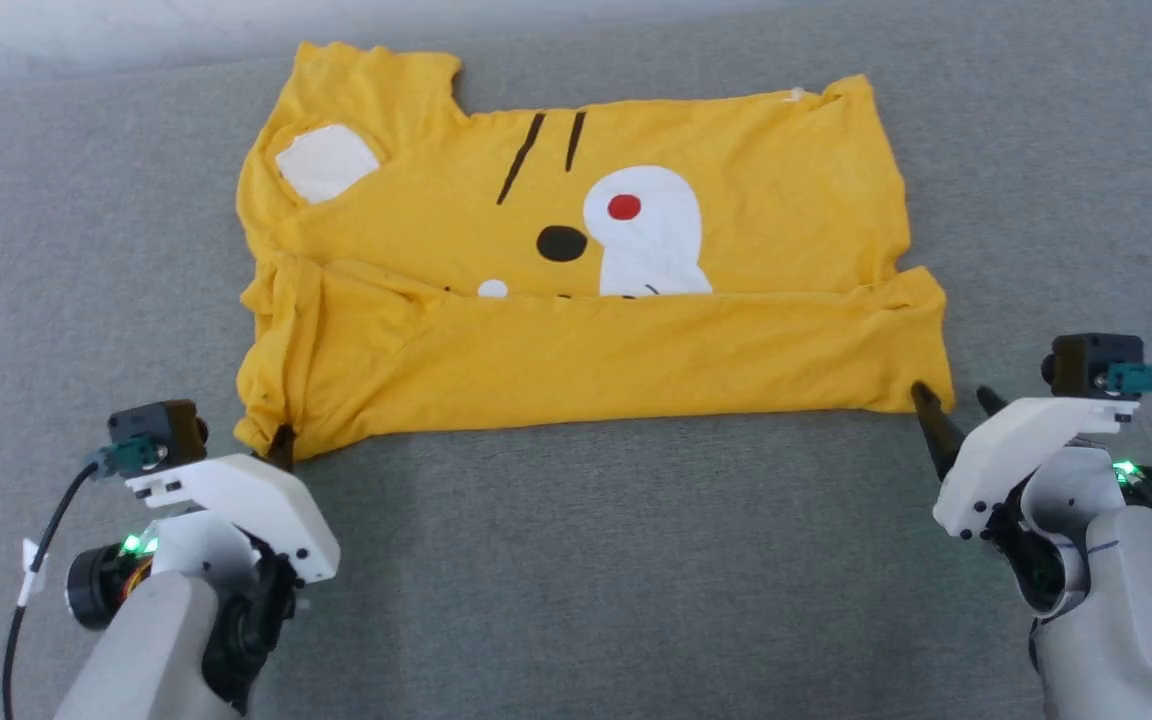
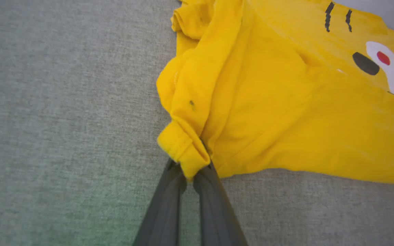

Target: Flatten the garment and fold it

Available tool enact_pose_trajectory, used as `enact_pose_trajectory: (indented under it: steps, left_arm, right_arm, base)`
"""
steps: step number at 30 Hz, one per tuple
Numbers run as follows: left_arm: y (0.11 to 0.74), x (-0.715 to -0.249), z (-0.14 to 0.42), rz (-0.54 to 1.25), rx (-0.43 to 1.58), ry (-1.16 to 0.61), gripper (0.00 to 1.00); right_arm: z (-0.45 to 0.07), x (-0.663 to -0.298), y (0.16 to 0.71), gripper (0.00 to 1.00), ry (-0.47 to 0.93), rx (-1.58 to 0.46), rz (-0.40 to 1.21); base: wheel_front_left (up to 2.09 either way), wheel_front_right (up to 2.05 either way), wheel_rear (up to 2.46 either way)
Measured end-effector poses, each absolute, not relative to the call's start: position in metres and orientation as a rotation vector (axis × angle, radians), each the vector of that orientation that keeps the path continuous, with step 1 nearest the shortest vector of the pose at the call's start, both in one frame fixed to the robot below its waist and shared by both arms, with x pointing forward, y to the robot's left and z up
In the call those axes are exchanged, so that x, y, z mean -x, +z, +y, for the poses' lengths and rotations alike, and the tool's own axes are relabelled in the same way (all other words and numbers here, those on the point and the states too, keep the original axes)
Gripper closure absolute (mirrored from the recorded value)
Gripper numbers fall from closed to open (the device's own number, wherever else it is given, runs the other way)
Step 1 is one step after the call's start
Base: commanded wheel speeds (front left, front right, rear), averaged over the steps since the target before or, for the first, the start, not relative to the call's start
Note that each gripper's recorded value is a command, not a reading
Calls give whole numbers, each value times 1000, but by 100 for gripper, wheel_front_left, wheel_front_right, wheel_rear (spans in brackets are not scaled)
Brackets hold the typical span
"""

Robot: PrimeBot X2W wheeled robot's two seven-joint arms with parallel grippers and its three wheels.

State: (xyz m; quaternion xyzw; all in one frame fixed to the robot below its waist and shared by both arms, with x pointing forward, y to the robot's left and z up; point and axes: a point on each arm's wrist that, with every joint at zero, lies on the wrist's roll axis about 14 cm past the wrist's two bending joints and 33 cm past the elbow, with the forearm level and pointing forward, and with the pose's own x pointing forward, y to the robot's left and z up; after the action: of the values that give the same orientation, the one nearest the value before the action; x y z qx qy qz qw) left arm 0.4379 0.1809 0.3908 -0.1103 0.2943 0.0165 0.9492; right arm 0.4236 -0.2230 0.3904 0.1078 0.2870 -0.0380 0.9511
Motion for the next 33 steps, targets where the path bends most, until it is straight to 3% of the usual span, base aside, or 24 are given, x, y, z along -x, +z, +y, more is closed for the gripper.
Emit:
enact_pose_trajectory:
  steps: [6,8,10,14,21,28,33]
  left_arm:
    - [391,-439,181,578,230,26,100]
    - [390,-439,183,571,227,27,100]
    - [390,-440,184,560,222,31,100]
    - [399,-444,188,495,190,33,100]
    - [431,-446,199,330,147,67,100]
    - [427,-406,202,367,131,92,100]
    - [415,-372,201,462,135,102,100]
  right_arm:
    - [-217,-427,372,0,-55,-205,770]
    - [-214,-428,368,62,-46,-203,821]
    - [-214,-429,368,100,-40,-199,849]
    - [-209,-433,375,100,-25,-194,848]
    - [-209,-436,411,100,-18,-184,649]
    - [-217,-409,426,100,-39,-174,594]
    - [-222,-386,422,100,-53,-149,659]
  base:
    - [0,0,0]
    - [0,0,0]
    - [0,0,0]
    - [0,0,0]
    - [0,0,0]
    - [0,0,0]
    - [0,0,0]
